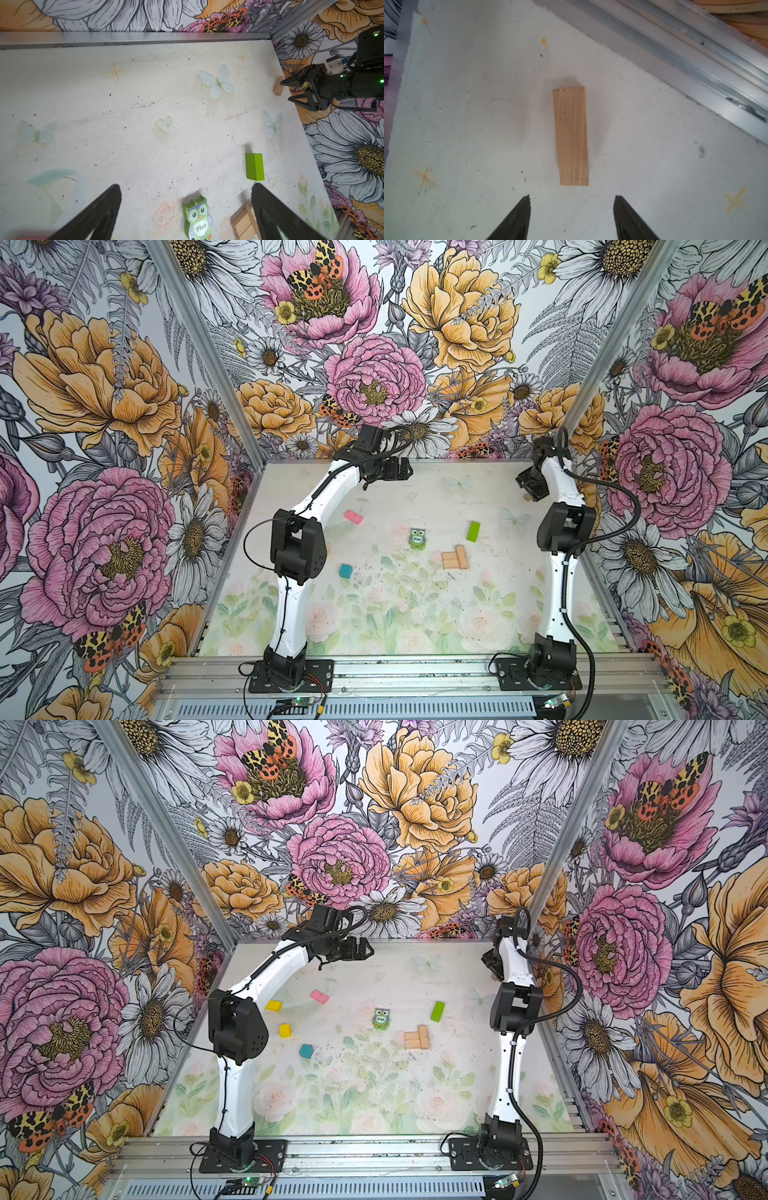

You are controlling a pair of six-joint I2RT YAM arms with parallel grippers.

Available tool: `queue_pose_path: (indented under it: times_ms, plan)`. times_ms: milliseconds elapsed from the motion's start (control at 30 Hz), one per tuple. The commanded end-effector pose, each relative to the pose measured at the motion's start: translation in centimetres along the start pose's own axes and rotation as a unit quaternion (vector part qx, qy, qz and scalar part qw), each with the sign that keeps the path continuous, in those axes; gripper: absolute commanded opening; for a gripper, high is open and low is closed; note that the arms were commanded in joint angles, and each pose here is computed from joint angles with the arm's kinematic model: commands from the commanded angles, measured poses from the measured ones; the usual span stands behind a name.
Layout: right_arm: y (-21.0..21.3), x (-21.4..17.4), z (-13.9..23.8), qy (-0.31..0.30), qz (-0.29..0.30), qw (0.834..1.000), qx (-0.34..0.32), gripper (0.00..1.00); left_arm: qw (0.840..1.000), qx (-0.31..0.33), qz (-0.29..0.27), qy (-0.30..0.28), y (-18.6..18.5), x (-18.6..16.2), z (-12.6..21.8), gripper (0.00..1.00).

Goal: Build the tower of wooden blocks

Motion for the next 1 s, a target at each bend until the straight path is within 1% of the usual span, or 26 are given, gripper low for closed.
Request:
queue_pose_path:
  times_ms: [0, 233, 433, 533, 667, 800, 967]
  plan:
    - [0.2, 0.4, -0.1, -0.02, -0.018, 1.0, -0.01, 0.64, 1.0, -0.011, 0.011, 0.007, 0.2, -0.3, -0.5, 0.99]
    - [-0.2, -0.5, 0.0, -0.019, -0.029, 0.999, -0.04, 0.64, 1.0, -0.004, 0.015, 0.01, 0.6, -0.7, -0.4, 0.99]
    - [0.0, -0.7, -0.4, -0.018, -0.074, 0.996, -0.04, 0.65, 1.0, -0.005, 0.018, 0.013, 1.0, -0.8, -0.1, 0.99]
    - [0.1, -1.2, -0.5, -0.01, -0.09, 0.995, -0.04, 0.62, 1.0, -0.004, 0.02, 0.015, 1.4, -1.0, 0.2, 0.99]
    - [1.2, -1.7, -0.4, -0.012, -0.082, 0.996, -0.024, 0.62, 1.0, 0.004, 0.019, 0.016, 2.1, -1.2, 0.7, 0.99]
    - [1.1, -1.3, -0.8, -0.022, -0.089, 0.995, -0.026, 0.64, 1.0, -0.003, 0.02, 0.016, 2.6, -0.9, 1.2, 0.99]
    - [0.6, -0.6, -0.3, -0.03, -0.077, 0.996, -0.027, 0.65, 1.0, -0.003, 0.021, 0.005, 3.3, -0.4, 2.3, 0.99]
Point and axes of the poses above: each gripper's point midway between its finger pads, its own z axis back along the fingers, its own y axis along the line the jaws close on, x = y × z, the point moved 5 cm from there along z, back along the fingers, and after that the axes turned 8 degrees about z, right-handed, at the moved point
